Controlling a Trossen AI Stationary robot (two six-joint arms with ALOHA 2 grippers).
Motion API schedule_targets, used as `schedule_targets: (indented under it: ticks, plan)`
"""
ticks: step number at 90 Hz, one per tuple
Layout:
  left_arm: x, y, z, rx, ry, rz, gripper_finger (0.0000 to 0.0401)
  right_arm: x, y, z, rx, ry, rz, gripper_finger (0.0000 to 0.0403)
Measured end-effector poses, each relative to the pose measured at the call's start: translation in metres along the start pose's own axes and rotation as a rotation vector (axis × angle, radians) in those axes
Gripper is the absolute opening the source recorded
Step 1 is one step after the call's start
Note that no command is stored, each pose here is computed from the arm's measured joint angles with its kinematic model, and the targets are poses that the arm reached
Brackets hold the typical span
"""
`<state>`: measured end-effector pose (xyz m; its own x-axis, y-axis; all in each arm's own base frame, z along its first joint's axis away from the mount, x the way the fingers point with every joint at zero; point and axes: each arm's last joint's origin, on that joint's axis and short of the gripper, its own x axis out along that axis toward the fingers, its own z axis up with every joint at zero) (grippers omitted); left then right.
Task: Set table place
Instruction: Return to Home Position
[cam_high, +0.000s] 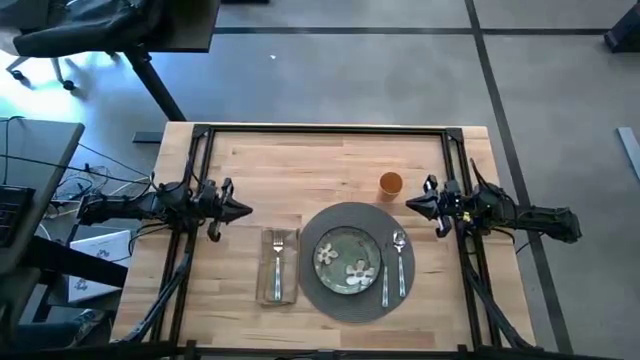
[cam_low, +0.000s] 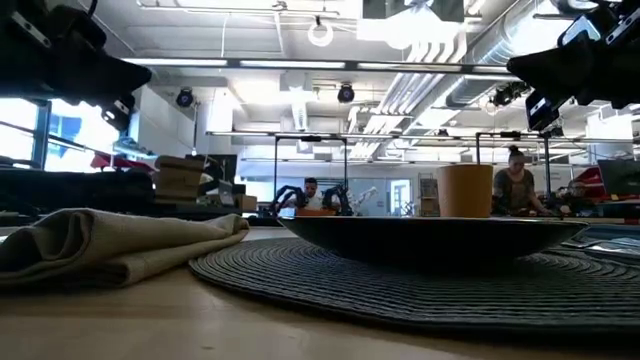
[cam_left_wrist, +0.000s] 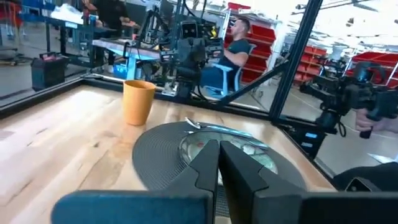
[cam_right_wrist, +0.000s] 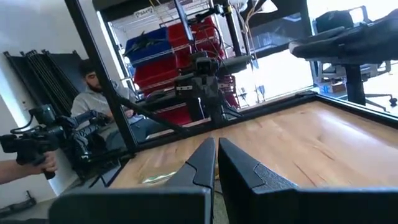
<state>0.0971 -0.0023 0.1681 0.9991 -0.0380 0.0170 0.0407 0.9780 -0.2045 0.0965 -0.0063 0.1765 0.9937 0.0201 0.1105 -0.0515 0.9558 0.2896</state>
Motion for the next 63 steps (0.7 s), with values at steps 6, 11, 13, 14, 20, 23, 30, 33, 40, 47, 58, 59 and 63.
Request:
schedule_targets:
  ticks: [6, 11, 13, 14, 20, 23, 30, 33, 40, 47, 58, 59, 63]
  plan:
    - [0.0000, 0.0000, 0.0000, 0.001, 0.000, 0.000, 0.0000, 0.0000, -0.0006, -0.0017, 0.000, 0.018, -0.006, 0.0000]
    - [0.0000, 0.0000, 0.0000, 0.000, 0.000, 0.000, 0.0000, -0.0001, -0.0014, -0.0041, -0.003, 0.042, -0.015, 0.0000]
    - [0.0000, 0.0000, 0.0000, -0.001, 0.000, 0.000, 0.0000, -0.0002, -0.0017, -0.0052, -0.001, 0.052, -0.020, 0.0000]
    - [0.0000, 0.0000, 0.0000, -0.002, 0.000, 0.000, 0.0000, -0.0002, -0.0019, -0.0057, 0.000, 0.058, -0.023, 0.0000]
    - [0.0000, 0.0000, 0.0000, -0.016, 0.000, 0.000, 0.0000, -0.0002, -0.0025, -0.0073, 0.006, 0.073, -0.029, 0.0000]
    - [0.0000, 0.0000, -0.0001, -0.018, 0.001, -0.001, 0.0000, -0.0002, -0.0025, -0.0073, 0.003, 0.073, -0.029, 0.0000]
    - [0.0000, 0.0000, -0.0001, -0.019, 0.001, -0.001, 0.0000, -0.0003, -0.0024, -0.0069, -0.013, 0.069, -0.028, 0.0000]
    - [0.0000, 0.0000, -0.0001, -0.019, 0.000, 0.001, 0.0000, -0.0003, -0.0025, -0.0071, -0.013, 0.071, -0.031, 0.0000]
    - [0.0000, 0.0003, -0.0001, -0.020, 0.000, 0.011, 0.0000, -0.0003, -0.0034, -0.0073, -0.008, 0.068, -0.057, 0.0000]
    - [0.0000, 0.0003, -0.0002, -0.019, 0.000, 0.012, 0.0000, -0.0004, -0.0041, -0.0073, -0.006, 0.062, -0.082, 0.0000]
    - [0.0000, 0.0004, -0.0002, -0.019, 0.000, 0.012, 0.0000, -0.0004, -0.0043, -0.0074, -0.007, 0.062, -0.088, 0.0000]
    - [0.0000, 0.0004, -0.0002, -0.019, 0.000, 0.012, 0.0000, -0.0004, -0.0043, -0.0074, -0.007, 0.062, -0.088, 0.0000]
    - [0.0000, 0.0004, -0.0002, -0.019, 0.000, 0.013, 0.0000, -0.0004, -0.0043, -0.0074, -0.007, 0.062, -0.088, 0.0000]
